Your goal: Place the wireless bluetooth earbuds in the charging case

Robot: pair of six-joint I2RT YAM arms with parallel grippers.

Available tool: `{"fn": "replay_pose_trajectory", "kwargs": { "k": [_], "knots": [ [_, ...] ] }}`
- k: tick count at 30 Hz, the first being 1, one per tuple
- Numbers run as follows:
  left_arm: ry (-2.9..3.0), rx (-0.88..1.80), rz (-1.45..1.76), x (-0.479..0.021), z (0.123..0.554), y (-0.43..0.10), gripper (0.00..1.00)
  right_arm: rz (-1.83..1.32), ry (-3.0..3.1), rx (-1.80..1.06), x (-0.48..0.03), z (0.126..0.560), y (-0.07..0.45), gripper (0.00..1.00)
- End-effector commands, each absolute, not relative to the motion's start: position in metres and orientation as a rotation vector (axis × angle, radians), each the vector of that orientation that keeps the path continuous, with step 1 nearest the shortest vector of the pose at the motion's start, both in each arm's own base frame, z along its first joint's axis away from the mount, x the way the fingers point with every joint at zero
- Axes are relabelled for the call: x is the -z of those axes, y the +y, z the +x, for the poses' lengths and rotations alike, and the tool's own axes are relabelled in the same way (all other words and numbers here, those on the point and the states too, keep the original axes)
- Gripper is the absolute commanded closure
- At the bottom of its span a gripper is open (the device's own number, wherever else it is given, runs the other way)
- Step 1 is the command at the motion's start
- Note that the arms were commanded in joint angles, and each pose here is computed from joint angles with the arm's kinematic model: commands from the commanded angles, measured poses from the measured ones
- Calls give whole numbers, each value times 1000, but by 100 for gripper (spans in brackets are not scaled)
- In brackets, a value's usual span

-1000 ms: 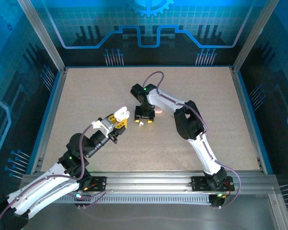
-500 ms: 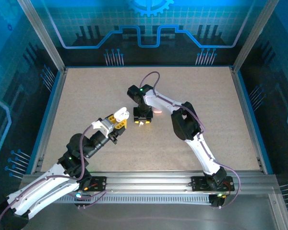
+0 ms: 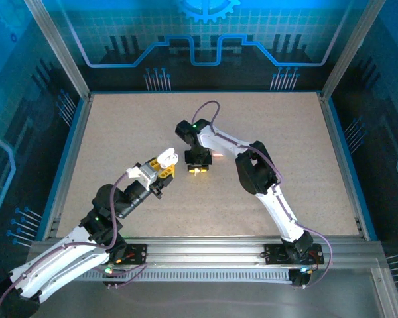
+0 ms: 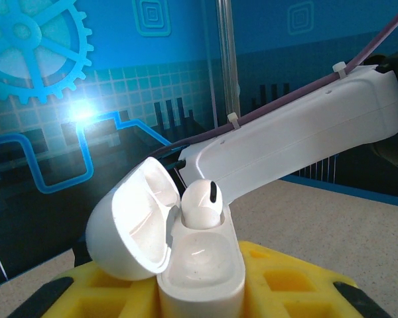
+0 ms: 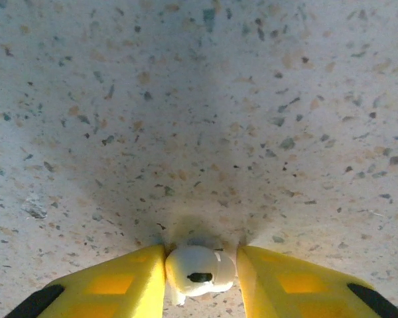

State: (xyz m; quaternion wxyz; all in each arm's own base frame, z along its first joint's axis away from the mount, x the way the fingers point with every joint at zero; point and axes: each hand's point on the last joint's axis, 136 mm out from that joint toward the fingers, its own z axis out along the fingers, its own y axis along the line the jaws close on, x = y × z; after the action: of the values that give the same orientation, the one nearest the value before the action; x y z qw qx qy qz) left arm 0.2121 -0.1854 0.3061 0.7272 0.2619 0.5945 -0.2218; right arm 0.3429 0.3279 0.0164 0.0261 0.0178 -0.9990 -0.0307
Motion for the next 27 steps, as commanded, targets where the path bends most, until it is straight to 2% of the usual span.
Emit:
{"fn": "replay_pose_trajectory", "kwargs": {
  "k": [1, 10, 27],
  "knots": [
    [1294, 482, 555, -315, 214, -183, 71, 88, -3062, -23, -13, 333, 308, 65],
    [1302, 495, 564, -314, 216, -188, 71, 127, -3068, -26, -13, 339, 303, 62],
    [1309, 498, 563, -311, 217, -188, 71, 136, -3071, -57, -7, 344, 308, 64]
  ]
}}
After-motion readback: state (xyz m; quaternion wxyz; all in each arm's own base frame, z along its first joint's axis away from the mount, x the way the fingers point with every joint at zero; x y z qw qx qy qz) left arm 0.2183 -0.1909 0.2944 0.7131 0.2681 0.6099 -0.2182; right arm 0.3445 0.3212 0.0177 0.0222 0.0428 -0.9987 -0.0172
